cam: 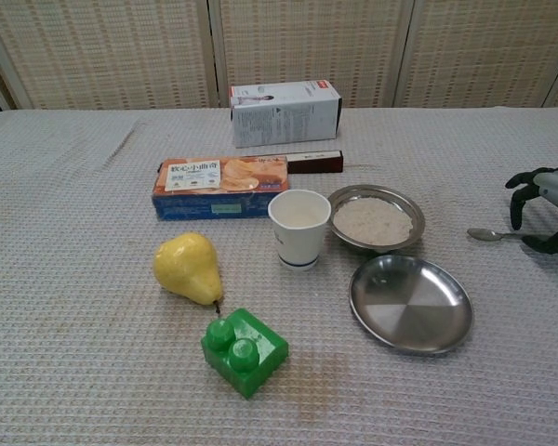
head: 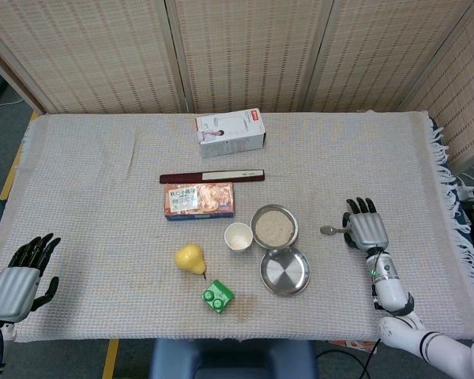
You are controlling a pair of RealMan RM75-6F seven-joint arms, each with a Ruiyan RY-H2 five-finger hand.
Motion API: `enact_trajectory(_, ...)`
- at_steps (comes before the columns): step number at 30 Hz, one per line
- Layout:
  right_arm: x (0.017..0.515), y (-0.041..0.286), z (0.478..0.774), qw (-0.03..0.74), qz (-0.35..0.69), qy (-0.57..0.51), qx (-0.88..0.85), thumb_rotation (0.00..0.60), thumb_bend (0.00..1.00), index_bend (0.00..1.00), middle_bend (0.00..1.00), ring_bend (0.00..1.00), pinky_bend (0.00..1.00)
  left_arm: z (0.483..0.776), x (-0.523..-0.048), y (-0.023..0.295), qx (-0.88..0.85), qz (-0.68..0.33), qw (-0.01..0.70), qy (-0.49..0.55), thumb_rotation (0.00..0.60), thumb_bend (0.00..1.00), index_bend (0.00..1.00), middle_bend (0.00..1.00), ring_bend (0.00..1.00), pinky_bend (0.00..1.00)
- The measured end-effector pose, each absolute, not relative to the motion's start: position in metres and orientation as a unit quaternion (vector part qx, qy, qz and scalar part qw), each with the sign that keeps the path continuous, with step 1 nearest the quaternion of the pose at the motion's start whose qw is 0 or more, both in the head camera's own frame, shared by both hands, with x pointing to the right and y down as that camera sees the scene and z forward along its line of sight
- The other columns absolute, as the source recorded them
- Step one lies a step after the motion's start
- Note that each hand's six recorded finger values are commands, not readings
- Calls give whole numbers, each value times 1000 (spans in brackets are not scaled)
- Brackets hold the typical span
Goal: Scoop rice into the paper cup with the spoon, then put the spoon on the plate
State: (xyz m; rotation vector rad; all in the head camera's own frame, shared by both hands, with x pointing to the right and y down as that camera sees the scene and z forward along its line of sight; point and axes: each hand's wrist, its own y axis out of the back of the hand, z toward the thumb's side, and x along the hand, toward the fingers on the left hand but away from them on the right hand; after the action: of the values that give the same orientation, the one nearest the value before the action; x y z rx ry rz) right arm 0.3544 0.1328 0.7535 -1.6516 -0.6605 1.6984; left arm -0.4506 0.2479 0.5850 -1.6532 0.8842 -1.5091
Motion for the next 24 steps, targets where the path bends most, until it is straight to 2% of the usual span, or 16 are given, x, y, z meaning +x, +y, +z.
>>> enact_trajectory(24,346,134,760,332,652,-248,-635,600,325,549,124,0,0,586,-450,248,-644,-585,359,339,600,483,0,0,0,122)
